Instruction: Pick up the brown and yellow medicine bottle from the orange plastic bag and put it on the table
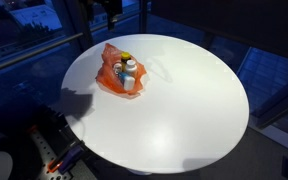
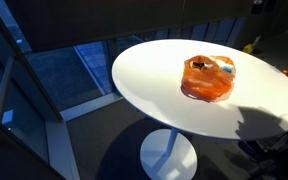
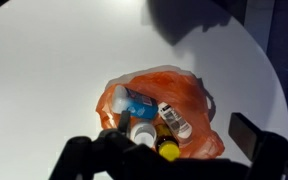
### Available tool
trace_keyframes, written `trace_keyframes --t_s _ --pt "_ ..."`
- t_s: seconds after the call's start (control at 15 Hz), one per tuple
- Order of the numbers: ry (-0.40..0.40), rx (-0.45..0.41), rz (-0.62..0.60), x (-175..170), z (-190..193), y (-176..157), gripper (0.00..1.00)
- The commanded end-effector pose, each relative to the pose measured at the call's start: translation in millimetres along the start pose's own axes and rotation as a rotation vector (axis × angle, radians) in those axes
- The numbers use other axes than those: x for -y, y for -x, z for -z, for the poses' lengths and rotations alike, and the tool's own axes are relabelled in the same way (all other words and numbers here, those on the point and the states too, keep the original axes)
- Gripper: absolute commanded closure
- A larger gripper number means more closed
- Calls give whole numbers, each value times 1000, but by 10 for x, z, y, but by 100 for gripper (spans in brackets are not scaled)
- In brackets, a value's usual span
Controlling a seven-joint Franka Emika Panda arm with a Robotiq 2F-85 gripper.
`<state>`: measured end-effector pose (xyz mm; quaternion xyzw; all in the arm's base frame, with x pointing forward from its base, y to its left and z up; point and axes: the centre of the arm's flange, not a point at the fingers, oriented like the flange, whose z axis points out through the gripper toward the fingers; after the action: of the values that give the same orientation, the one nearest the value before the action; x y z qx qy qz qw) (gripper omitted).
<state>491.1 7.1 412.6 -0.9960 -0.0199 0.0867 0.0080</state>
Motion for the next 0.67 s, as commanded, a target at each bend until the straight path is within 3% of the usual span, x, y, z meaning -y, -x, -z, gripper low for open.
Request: trace_keyframes --t_s 0.0,0.6 --pt "-6 -5 2 1 21 -7 0" --pt "-10 -15 -5 -3 77 -28 0"
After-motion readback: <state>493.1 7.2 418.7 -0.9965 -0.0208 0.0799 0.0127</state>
